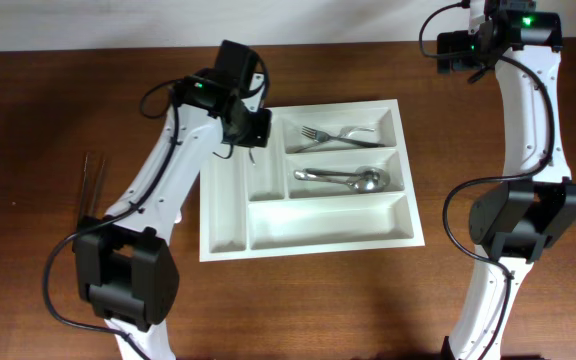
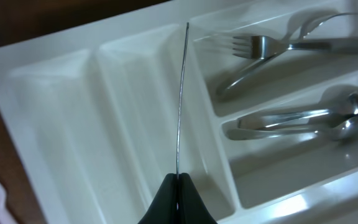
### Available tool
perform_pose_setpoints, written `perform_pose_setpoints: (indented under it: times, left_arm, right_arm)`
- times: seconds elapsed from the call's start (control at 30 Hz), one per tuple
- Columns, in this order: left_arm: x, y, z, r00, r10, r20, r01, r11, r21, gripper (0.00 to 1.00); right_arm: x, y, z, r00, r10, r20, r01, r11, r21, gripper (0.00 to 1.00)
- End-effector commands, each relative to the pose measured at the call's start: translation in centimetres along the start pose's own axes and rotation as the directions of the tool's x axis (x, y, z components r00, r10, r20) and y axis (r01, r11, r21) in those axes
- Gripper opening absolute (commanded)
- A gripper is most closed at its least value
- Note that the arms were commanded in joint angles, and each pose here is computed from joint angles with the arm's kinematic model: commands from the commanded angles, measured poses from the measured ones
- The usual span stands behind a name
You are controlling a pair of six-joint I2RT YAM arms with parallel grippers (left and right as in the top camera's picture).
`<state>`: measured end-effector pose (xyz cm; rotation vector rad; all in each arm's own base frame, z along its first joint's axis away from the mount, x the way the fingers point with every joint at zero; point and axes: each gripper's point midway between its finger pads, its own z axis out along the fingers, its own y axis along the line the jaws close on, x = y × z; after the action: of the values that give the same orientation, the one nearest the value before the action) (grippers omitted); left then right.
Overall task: Pack container
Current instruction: 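Lower the spoon into the tray's narrow middle-left compartment and release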
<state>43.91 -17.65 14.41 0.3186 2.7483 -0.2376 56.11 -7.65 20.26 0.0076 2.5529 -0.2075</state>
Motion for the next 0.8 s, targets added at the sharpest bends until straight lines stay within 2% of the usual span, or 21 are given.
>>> perform_pose_setpoints:
  times: [0.0, 0.17, 0.3, 0.37, 0.4, 0.53, 0.6, 0.67, 0.77]
  left_arm:
    - [0.5, -0.2, 2.8, 0.995, -0.086, -0.053, 0.086, 0.996, -0.001, 0.02]
    - [2.3, -0.5, 7.3, 0.984, -0.095, -0.149, 0.097, 0.995, 0.008, 0.02]
    - [2.8, -0.8, 8.9, 0.980, -0.096, -0.176, 0.103, 0.994, 0.031, 0.03]
    - [2.5, -0.8, 8.9, 0.982, -0.095, -0.161, 0.102, 0.994, 0.035, 0.28]
    - [2.3, -0.9, 8.8, 0.983, -0.094, -0.155, 0.101, 0.994, 0.036, 0.32]
    - [1.4, -1.2, 7.7, 0.985, -0.096, -0.143, 0.105, 0.993, 0.056, 0.38]
    - [0.7, -0.9, 6.5, 0.986, -0.100, -0.135, 0.107, 0.993, 0.050, 0.38]
    - [-0.1, 0.4, 4.6, 0.987, -0.113, -0.119, 0.113, 0.994, -0.003, 0.38]
    - [-1.5, 4.1, 0.1, 0.988, -0.141, -0.064, 0.130, 0.980, -0.149, 0.39]
  right_arm:
    - [-0.5, -0.6, -0.7, 1.000, 0.018, 0.020, -0.018, 1.000, 0.017, 0.99]
    - [-0.5, -0.6, -0.7, 1.000, 0.017, 0.019, -0.018, 1.000, 0.017, 0.99]
    - [-0.5, -0.6, -0.7, 1.000, 0.017, 0.019, -0.018, 1.000, 0.017, 0.99]
    - [-0.5, -0.6, -0.7, 1.000, 0.018, 0.020, -0.018, 1.000, 0.017, 0.99]
    - [-0.5, -0.6, -0.7, 1.000, 0.017, 0.019, -0.018, 1.000, 0.017, 0.99]
    - [-0.5, -0.6, -0.7, 1.000, 0.018, 0.020, -0.018, 1.000, 0.017, 0.99]
    - [-0.5, -0.6, -0.7, 1.000, 0.017, 0.019, -0.018, 1.000, 0.017, 0.99]
    - [-0.5, -0.6, -0.7, 1.000, 0.018, 0.020, -0.018, 1.000, 0.017, 0.98]
    - [-0.5, -0.6, -0.7, 1.000, 0.017, 0.019, -0.018, 1.000, 0.017, 0.99]
